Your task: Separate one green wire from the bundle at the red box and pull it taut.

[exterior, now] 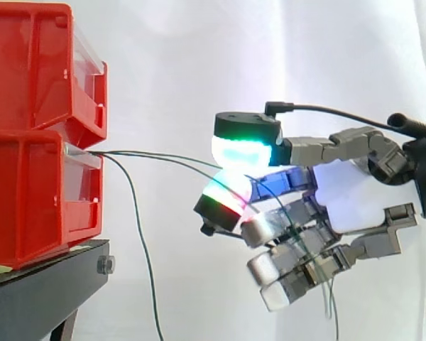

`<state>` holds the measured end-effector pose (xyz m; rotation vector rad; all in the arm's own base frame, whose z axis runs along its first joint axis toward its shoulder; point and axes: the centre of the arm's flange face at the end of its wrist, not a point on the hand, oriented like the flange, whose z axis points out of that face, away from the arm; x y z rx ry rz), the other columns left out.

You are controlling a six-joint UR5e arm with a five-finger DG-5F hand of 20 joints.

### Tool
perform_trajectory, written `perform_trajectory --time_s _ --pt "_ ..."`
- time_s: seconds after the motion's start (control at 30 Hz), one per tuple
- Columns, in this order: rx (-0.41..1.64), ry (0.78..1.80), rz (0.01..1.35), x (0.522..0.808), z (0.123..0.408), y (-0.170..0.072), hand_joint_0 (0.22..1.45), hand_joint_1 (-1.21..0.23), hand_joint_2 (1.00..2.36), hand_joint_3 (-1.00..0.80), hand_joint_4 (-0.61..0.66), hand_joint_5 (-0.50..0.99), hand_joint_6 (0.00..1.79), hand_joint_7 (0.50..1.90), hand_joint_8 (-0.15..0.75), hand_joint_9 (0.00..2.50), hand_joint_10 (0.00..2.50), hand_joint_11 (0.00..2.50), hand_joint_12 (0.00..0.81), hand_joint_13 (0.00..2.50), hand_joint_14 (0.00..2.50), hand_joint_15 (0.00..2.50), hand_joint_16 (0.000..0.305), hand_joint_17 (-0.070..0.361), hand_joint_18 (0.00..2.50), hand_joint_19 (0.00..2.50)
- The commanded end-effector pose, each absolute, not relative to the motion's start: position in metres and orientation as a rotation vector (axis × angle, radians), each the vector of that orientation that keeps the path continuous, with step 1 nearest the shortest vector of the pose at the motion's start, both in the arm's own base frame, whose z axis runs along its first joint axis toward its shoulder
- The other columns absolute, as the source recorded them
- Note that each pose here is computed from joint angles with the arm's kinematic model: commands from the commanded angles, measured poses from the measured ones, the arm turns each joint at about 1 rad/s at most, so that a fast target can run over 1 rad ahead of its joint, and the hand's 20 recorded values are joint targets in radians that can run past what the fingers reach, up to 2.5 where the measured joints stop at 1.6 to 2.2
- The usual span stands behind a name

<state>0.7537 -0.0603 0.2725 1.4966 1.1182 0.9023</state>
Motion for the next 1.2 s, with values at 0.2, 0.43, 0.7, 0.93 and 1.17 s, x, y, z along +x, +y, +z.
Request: perform_trajectory --time_s 0.2,0.43,0.7,0.93,1.17 --pt "1.540 1.085 0.938 0.751 0.267 -0.059 0.68 -0.83 1.02 -0.13 -0.28 -0.17 0.88 1.26 0.227 0.75 0.01 0.31 0.353 0.64 0.01 0.21 0.048 0.108 0.52 0.38" --pt "1.542 1.085 0.938 0.751 0.267 -0.059 0.67 -0.85 1.01 -0.15 -0.29 -0.16 0.87 1.29 0.177 0.59 0.00 0.08 0.313 0.43 0.00 0.10 0.047 0.106 0.27 0.24" --pt "1.551 1.101 0.914 0.743 0.282 -0.066 0.66 -0.86 1.01 -0.15 -0.31 -0.16 0.87 1.27 0.155 0.51 0.00 0.00 0.295 0.27 0.00 0.02 0.046 0.104 0.09 0.10" --pt "1.565 1.134 0.886 0.739 0.280 -0.063 0.66 -0.87 1.01 -0.15 -0.32 -0.15 0.86 1.28 0.133 0.45 0.00 0.00 0.290 0.22 0.00 0.00 0.046 0.104 0.00 0.02" --pt "1.574 1.162 0.869 0.734 0.267 -0.062 0.66 -0.87 1.01 -0.16 -0.32 -0.15 0.86 1.29 0.129 0.44 0.00 0.00 0.293 0.22 0.00 0.01 0.046 0.104 0.00 0.04"
